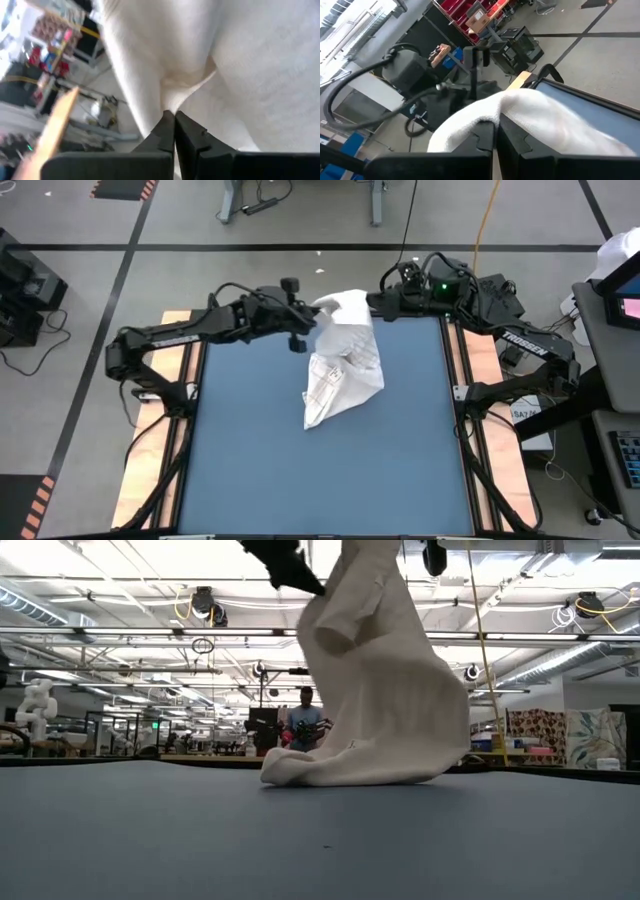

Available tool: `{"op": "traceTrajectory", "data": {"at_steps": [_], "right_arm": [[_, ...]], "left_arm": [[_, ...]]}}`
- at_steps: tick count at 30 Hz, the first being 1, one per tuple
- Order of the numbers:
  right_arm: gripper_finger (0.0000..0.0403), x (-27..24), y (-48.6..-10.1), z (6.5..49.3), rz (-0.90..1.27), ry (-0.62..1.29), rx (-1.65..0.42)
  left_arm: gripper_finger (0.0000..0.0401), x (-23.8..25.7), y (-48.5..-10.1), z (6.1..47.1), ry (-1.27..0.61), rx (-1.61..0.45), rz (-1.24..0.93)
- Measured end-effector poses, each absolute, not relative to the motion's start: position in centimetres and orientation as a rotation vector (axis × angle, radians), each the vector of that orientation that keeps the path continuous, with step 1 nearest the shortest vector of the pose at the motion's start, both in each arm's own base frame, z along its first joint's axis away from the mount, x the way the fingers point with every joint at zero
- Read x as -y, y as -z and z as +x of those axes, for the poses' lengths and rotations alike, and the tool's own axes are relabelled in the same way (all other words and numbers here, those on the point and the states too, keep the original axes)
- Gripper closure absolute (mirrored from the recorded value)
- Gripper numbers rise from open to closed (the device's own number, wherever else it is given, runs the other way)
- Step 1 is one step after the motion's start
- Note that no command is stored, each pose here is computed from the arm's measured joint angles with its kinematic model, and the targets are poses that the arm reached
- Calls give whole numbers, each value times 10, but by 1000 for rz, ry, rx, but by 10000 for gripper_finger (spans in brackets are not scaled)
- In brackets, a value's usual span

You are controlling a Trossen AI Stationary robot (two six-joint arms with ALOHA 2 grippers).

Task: Roll towel into tight, uniform cylinder
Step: Roll the white towel

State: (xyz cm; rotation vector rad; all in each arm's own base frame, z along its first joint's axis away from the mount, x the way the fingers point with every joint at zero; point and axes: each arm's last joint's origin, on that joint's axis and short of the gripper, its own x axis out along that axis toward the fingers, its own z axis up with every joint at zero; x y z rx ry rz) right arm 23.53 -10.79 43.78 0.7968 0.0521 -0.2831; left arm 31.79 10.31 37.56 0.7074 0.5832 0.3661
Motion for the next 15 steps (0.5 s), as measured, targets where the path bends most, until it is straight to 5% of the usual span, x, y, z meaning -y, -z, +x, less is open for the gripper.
{"op": "traceTrajectory", "data": {"at_steps": [15], "right_arm": [[403, 112, -438, 233, 690, 302, -58]], "left_arm": [[400, -57, -441, 219, -161, -338, 377]]}}
